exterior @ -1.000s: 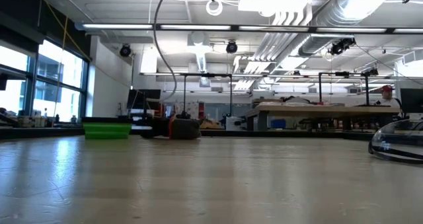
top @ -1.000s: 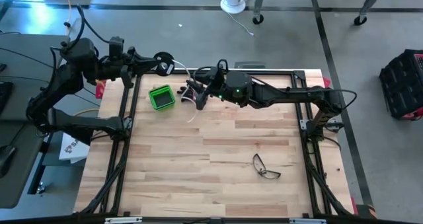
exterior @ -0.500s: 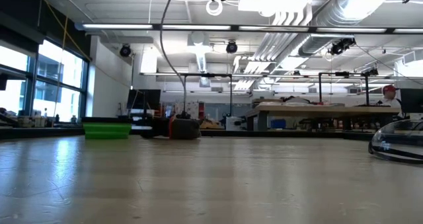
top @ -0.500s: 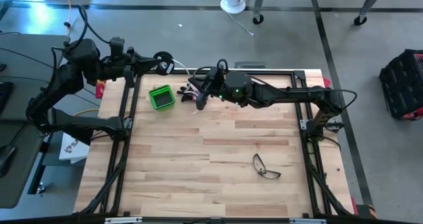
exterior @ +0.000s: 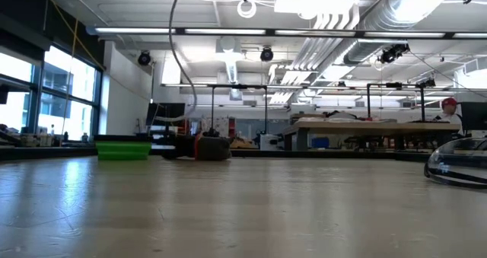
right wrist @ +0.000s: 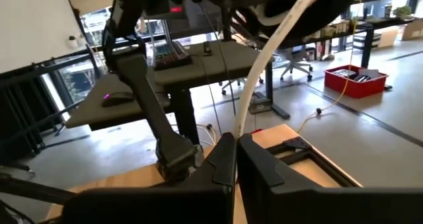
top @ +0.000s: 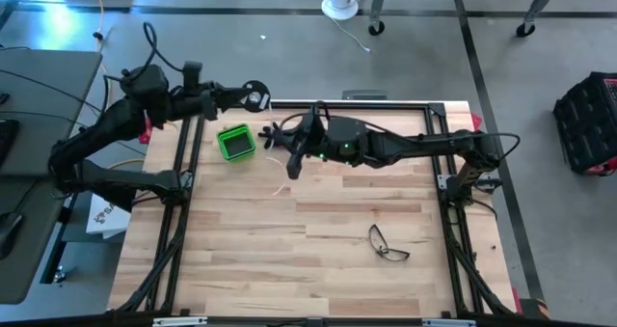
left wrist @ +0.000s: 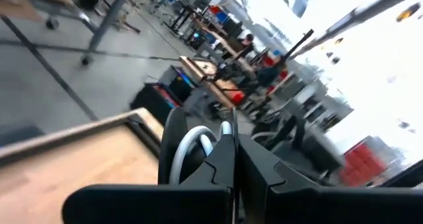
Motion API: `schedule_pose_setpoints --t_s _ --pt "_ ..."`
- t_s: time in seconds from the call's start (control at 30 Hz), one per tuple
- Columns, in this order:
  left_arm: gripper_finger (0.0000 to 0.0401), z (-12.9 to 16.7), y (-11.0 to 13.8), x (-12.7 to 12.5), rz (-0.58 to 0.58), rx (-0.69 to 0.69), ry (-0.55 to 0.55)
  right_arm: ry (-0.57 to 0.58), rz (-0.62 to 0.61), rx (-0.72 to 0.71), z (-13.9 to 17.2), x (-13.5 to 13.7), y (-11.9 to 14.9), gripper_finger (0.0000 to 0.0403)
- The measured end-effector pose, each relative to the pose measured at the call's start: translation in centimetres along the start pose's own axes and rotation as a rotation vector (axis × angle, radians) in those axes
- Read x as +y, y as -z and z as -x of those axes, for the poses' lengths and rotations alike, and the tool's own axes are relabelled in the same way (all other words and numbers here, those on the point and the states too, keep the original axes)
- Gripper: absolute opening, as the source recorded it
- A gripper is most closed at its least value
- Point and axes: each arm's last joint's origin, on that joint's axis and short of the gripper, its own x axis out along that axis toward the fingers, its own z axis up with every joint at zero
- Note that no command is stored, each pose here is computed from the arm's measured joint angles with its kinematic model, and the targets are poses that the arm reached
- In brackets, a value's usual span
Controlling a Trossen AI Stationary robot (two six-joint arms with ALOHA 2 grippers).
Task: Coil cords
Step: Coil the white wire on the spool
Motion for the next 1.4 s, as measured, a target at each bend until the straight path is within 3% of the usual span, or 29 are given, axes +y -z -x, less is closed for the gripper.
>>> schedule_pose_setpoints --t_s 0.23,0.5,0.83,1.13,1.4 --pt "0.0 -1.5 0.9 -0.2 0.143 0.062 0.041 -0.089 -0.024 -0.085 0.1 0.6 -0.8 0.0" --pt "0.0 -3.2 1.5 -1.0 0.228 0.082 0.127 -0.098 -0.027 -0.095 0.0 0.7 -0.8 0.0" --pt "0.0 -3.2 2.0 -1.7 0.354 0.128 0.167 -0.115 -0.069 -0.148 -0.9 1.0 -0.2 0.0" --pt "0.0 -3.2 2.1 -1.9 0.331 0.117 0.16 -0.185 -0.081 -0.204 -1.9 1.6 0.5 0.0" --pt "0.0 -3.1 1.9 -1.8 0.343 0.112 0.163 -0.179 -0.104 -0.235 -1.9 1.5 0.3 0.0"
